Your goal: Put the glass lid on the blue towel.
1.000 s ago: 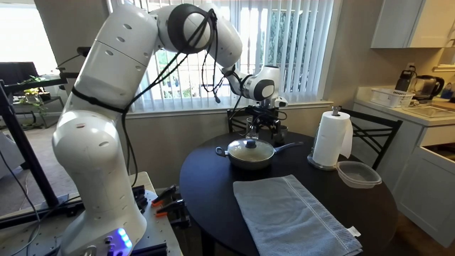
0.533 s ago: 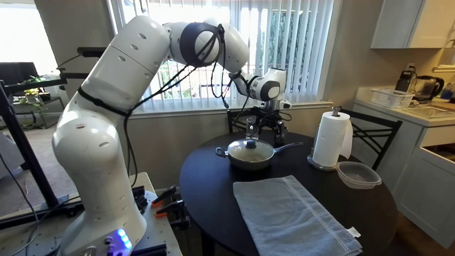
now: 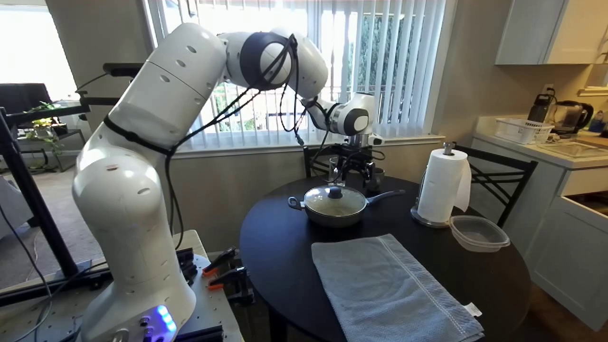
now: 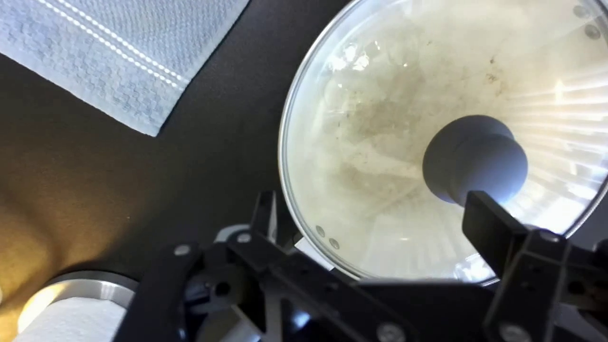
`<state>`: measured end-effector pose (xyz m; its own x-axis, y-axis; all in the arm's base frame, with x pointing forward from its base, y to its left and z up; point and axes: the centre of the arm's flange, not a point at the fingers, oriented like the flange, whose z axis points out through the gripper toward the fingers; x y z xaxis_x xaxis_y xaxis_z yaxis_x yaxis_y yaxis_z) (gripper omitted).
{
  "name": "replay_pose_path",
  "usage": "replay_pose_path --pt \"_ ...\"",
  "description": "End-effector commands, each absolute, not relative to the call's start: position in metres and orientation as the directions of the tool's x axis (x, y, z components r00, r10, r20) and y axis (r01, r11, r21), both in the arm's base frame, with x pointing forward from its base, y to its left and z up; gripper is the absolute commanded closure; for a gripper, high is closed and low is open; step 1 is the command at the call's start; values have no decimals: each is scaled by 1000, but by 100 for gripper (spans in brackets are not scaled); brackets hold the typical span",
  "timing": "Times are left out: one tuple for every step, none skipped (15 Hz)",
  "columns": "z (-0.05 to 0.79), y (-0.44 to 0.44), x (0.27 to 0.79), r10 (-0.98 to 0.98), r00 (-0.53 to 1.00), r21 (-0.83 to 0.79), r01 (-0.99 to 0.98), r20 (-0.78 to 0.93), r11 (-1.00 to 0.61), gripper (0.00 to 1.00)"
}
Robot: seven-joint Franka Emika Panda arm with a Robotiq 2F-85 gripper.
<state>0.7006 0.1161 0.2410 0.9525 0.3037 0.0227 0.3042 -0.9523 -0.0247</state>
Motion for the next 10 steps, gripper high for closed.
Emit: replay_pose_path --pt "221 170 693 362 932 23 363 -37 -932 0" --pt "217 185 689 383 922 30 384 -52 -923 0" --pt "212 198 684 399 914 39 402 -70 -915 0" --pt "210 210 680 414 907 44 418 -84 -907 0" --pt "208 218 676 423 901 54 428 -94 -902 0" --pt "214 226 672 434 896 67 440 -88 -895 0" --pt "219 233 668 442 893 80 448 -80 -891 0" --pt "224 237 667 450 890 92 455 -68 -886 0" --pt "227 240 666 455 889 95 459 -59 -884 0" --pt "225 240 668 458 888 96 461 -51 -882 0"
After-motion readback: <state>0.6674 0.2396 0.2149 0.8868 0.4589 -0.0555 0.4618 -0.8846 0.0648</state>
